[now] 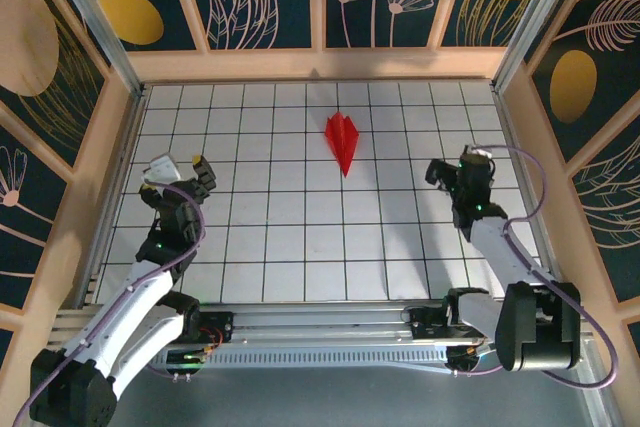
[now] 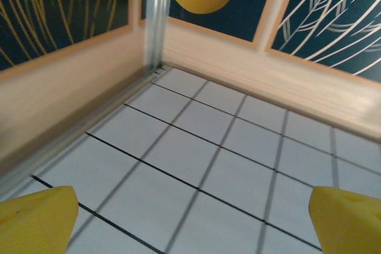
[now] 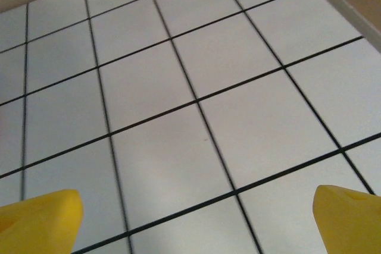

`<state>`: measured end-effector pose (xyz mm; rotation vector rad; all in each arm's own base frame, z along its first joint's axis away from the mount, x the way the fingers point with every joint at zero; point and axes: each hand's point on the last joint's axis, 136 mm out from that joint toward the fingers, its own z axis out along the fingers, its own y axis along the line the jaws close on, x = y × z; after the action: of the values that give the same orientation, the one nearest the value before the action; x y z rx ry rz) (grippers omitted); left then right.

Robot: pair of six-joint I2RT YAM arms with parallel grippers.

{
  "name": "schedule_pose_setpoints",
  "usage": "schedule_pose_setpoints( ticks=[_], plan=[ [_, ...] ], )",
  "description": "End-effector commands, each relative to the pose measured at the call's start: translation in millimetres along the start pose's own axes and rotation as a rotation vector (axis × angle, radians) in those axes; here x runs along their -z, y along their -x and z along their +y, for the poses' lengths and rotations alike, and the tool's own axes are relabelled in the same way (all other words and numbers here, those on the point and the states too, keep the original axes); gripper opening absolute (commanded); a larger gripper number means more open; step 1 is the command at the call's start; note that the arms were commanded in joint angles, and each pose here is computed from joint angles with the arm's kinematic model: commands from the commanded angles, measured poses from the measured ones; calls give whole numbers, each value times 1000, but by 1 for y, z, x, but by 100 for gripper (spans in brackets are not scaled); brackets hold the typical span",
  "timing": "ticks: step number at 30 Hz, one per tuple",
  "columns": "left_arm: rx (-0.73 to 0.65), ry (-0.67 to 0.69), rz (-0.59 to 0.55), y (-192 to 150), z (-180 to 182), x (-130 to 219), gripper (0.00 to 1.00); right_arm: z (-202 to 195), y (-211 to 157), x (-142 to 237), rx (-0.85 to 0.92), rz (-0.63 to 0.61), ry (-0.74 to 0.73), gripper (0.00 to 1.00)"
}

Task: Fold a paper plane with a square sheet of paper (fold left side to right side)
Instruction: Reset both arms

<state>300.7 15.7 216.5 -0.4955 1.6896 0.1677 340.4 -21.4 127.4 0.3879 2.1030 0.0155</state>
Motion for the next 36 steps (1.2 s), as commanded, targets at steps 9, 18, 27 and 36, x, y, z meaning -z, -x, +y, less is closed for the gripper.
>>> schedule_pose_setpoints(
  ticks=[9,18,27,36],
  plan=[
    [-186,115,-72,-10,16,-18,99,15,30,10,81,-455,182,99],
    [-184,104,-52,-51,28,-33,99,28,18,-10,156,-489,252,99],
    [-204,-40,-99,-54,4,-45,99,16,15,-26,110,-448,216,99],
    [-257,-155,-140,-54,-28,-64,99,19,14,-26,123,-444,230,99]
  ],
)
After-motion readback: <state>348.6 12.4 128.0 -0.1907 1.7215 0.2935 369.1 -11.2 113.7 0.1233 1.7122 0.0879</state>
